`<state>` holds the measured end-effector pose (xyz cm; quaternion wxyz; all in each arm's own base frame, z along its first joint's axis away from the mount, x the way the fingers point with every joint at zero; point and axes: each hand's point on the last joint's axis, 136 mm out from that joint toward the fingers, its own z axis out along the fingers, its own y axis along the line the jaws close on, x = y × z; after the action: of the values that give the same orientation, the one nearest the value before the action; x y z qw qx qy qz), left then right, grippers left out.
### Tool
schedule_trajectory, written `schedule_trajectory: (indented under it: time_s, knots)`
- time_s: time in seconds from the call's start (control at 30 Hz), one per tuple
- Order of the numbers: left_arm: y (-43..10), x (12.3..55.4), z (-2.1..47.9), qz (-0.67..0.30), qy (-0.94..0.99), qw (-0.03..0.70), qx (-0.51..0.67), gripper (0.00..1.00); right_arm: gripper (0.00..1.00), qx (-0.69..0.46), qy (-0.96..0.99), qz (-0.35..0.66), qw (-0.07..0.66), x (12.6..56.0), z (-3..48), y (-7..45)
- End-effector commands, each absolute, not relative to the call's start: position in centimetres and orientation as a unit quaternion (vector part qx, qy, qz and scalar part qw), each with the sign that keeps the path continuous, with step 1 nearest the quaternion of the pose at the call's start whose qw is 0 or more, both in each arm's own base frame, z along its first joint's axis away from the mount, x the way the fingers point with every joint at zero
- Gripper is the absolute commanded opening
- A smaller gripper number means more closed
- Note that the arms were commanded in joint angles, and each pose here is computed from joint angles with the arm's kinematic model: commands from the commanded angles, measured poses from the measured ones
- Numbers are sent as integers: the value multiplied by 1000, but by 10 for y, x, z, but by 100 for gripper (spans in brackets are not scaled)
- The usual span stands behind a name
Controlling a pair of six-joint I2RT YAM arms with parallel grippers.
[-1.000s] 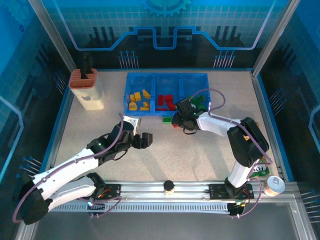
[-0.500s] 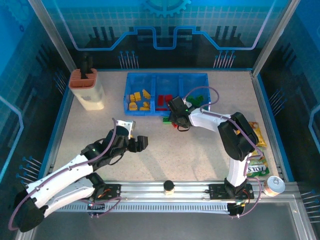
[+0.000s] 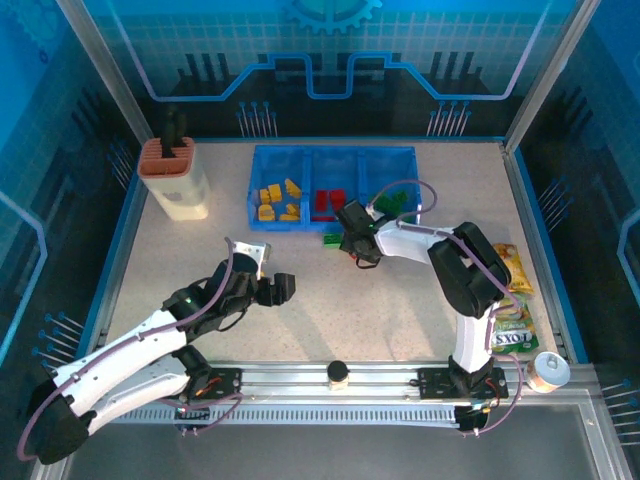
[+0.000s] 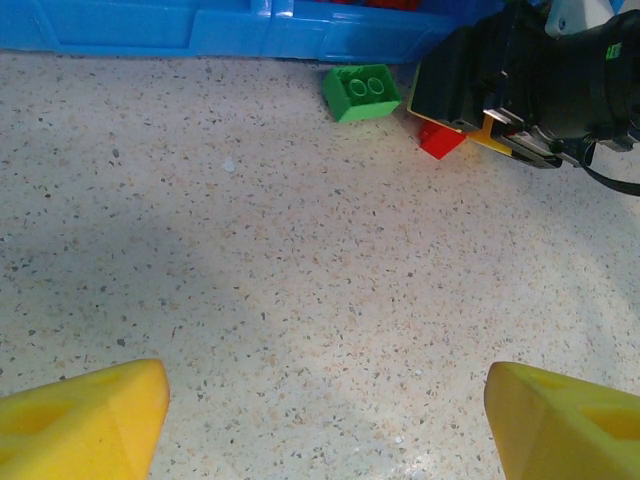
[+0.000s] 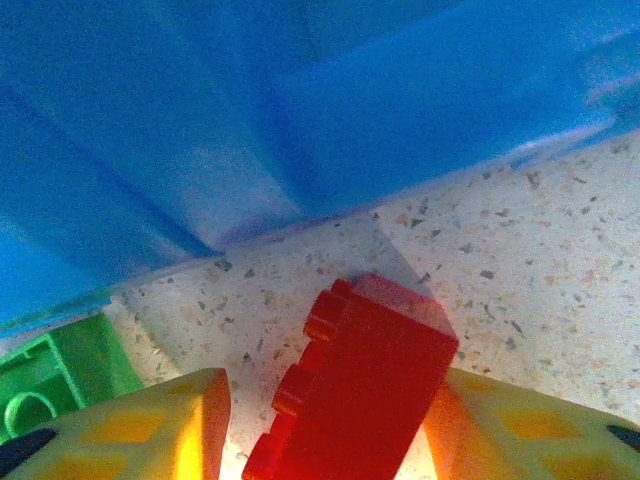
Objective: Sort the legos into containers by color
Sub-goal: Pick up the lego from the center of the table, then place the lego in the container.
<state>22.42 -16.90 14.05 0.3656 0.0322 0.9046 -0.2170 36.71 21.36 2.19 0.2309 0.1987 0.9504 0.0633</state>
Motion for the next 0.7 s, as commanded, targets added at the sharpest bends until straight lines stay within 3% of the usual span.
schedule_trajectory:
  time_s: [0.0, 0.3, 0.5, 0.67]
  knots:
    - [-164, 221, 132, -210, 908, 361, 21, 83, 51, 208, 952, 48, 218, 348, 16, 205]
    - [-163, 223, 131, -206, 907, 366, 21, 83, 30, 185, 953, 46, 237, 333, 37, 199]
    - [-163, 222, 120, -203, 913, 354, 14, 83, 27, 117, 947, 66, 291, 345, 100, 222]
    - [-163, 218, 107, -203, 920, 335, 5, 82, 27, 62, 941, 102, 318, 380, 141, 251]
